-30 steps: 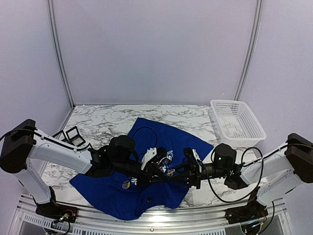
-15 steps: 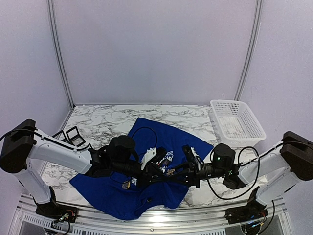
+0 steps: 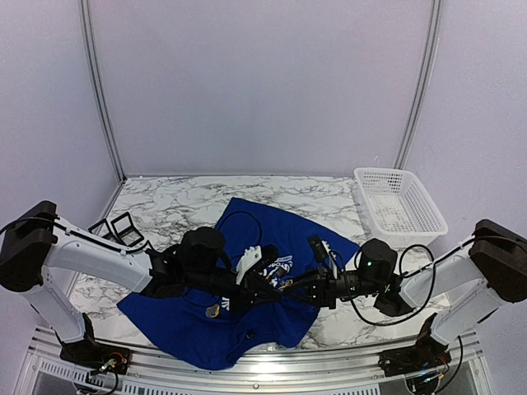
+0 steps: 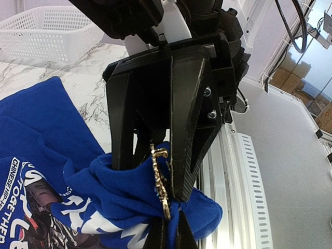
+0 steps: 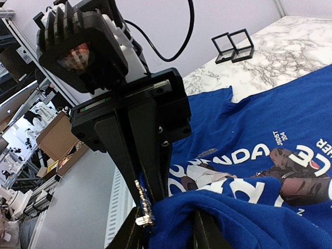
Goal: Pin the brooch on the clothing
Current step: Pin the brooch onto the flattened clothing.
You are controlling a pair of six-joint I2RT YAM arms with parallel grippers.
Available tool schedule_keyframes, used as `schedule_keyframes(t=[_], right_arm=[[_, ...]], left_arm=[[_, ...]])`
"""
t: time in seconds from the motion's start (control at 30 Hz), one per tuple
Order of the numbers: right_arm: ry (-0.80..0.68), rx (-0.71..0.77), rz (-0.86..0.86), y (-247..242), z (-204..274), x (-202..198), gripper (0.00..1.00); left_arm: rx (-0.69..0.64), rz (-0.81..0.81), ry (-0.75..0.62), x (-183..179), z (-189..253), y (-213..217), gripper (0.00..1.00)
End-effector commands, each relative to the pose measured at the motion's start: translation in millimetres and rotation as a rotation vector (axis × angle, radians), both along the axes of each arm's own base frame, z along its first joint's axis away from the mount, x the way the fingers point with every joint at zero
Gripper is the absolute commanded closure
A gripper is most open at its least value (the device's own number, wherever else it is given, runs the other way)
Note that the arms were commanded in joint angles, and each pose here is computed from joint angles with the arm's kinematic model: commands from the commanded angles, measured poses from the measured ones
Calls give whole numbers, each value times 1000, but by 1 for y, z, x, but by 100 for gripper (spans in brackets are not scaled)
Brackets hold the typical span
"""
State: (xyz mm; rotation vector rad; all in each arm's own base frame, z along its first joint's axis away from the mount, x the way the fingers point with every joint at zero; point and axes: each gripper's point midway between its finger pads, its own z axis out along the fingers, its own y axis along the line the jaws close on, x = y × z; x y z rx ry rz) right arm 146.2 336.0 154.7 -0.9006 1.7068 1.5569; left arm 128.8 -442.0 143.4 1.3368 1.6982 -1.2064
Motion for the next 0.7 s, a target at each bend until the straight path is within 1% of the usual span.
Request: schedule_keyframes(t=[0.0,0.07,0.2,0.43,0.53,0.6,0.67], right_arm=[[8,60,-74,-2,16,17,75],[2,70,-65,-1,19,15,76],[-19,88,-38,-2,23,10,81],[-48,99,13,-6,21,-3,85],[-61,108,22,-10,21,-8,85],[-74,118,29,-11,21,-11,85],[-88,127,32,-10,23,-12,85]], left_arm=[[-37,-58,-28,-17,12,1,100],[-36,-56,-31,-17,12,1,100],[-37,-51,-38,-16,13,1,100],[-39,-41,-34,-15,14,3,100],[-55,-35,-21,-15,18,3,100],[-94,-38,-15,-15,26,4,100],[-96,-43,-19,-16,26,5,100]])
